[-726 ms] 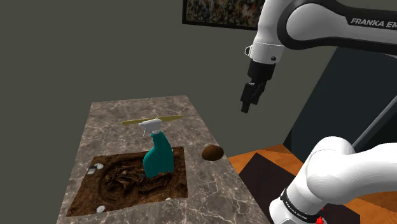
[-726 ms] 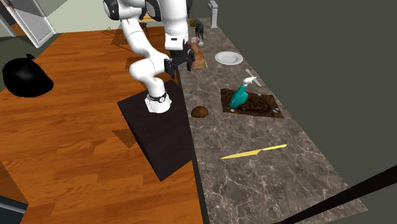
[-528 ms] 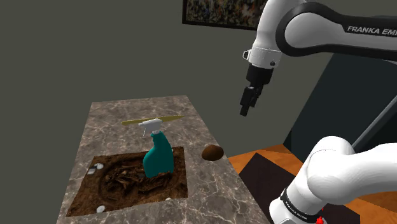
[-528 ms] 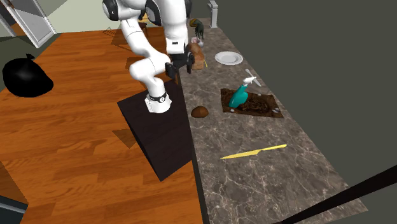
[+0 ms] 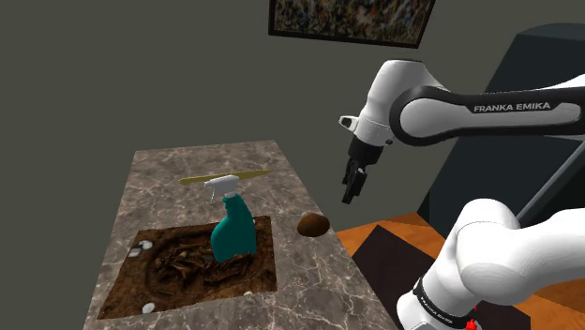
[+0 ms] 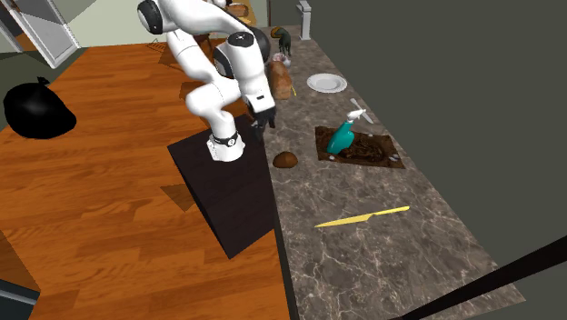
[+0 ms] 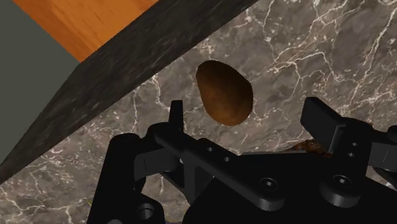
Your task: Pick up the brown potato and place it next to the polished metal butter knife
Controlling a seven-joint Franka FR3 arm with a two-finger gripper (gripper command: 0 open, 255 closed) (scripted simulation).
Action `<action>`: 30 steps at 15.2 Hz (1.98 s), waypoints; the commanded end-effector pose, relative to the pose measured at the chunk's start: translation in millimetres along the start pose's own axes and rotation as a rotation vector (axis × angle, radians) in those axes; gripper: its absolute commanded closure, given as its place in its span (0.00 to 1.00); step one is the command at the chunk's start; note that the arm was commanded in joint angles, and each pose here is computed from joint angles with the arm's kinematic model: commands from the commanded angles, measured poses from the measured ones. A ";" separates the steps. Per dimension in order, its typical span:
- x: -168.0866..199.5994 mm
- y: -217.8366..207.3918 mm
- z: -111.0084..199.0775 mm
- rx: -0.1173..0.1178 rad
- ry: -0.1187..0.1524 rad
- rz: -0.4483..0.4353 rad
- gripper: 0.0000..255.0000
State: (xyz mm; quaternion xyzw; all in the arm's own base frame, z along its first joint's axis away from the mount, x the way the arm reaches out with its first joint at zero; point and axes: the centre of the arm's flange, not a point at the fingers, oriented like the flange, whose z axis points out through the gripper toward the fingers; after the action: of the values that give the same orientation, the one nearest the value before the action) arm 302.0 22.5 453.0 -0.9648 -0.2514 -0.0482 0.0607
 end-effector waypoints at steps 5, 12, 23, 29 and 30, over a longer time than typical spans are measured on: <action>4.2 8.5 75.6 0.038 0.093 -0.315 0.00; 10.5 8.3 126.7 0.051 0.122 -0.414 0.00; 12.0 7.3 140.1 0.051 0.121 -0.414 0.00; 11.9 7.6 140.0 0.051 0.121 -0.414 1.00; 12.0 7.5 140.0 0.051 0.121 -0.414 1.00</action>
State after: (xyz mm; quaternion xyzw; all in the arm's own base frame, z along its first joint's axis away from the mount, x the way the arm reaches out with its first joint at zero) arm 325.0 41.6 315.7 -0.8861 -0.4411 -0.1118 0.0887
